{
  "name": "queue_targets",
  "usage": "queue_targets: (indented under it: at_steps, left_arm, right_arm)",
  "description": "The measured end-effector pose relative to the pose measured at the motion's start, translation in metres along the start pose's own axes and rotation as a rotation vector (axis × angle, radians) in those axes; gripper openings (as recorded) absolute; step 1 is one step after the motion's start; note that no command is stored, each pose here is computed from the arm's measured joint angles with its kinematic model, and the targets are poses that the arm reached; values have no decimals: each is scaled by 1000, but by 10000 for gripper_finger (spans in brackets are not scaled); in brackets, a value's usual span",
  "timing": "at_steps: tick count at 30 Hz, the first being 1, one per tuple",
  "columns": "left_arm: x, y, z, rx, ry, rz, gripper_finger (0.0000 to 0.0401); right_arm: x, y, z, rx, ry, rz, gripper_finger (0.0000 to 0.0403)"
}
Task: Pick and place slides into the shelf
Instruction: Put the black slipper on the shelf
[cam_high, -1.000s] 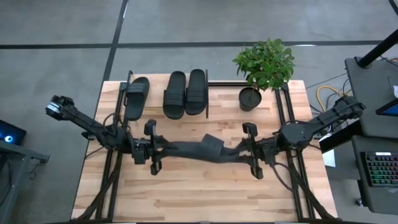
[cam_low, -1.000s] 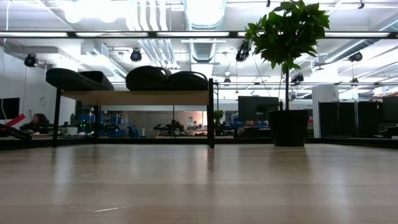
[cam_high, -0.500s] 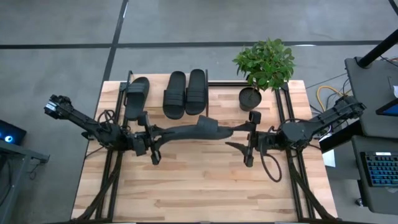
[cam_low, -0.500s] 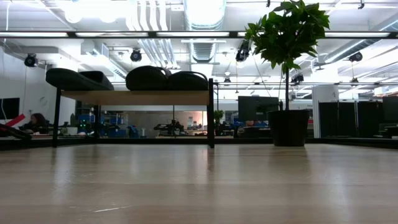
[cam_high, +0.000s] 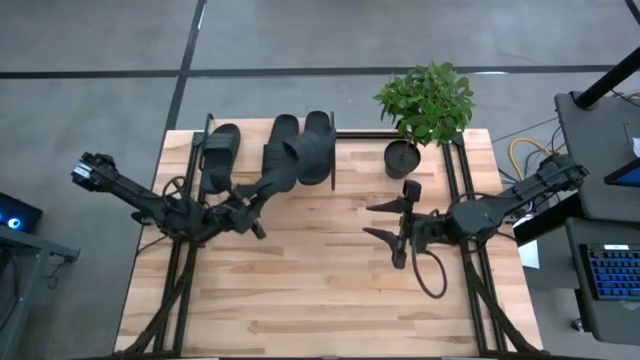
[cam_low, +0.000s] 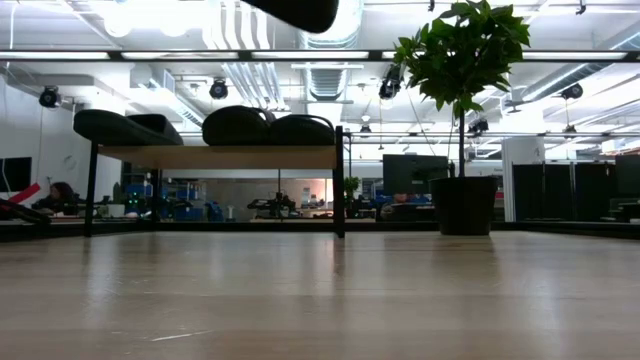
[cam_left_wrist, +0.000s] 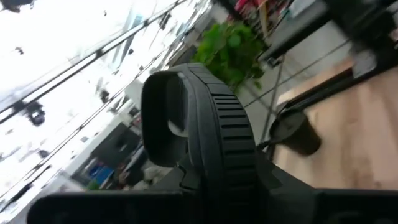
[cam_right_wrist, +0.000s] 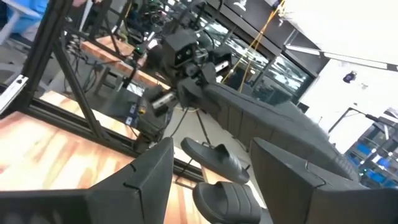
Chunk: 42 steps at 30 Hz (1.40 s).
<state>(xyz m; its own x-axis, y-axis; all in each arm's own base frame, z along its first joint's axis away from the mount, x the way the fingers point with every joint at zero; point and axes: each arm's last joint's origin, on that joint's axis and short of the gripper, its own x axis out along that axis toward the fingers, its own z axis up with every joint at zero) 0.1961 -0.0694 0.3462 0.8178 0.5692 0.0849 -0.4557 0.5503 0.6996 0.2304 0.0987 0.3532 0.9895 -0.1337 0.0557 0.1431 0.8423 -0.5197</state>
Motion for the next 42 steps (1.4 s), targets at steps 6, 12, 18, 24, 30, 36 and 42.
queue_targets:
  at_steps: [6, 12, 18, 24, 30, 36, 42]
  left_arm:
    - [1, -4, -7, 95, 260, 166, 35]
    - [7, -23, -10, 162, 392, 236, 34]
    - [17, -32, -17, 217, 454, 269, 34]
    - [13, -20, -22, 205, 467, 284, 34]
    - [2, 7, -27, -54, 317, 237, 34]
    - [-7, 13, -35, -362, 16, -103, 34]
    - [-16, 31, -41, -445, 236, -120, 33]
  right_arm:
    - [0, 0, 0, -2, 3, -4, 203]
    - [0, 1, -3, -20, 32, 7, 203]
    - [0, 1, -5, -23, 67, -21, 203]
    - [0, 1, -5, -22, 66, -22, 203]
    - [0, 1, -5, -23, 66, -22, 203]
    - [0, 1, -5, -29, 68, -23, 203]
    - [1, 2, -10, -51, 103, -10, 203]
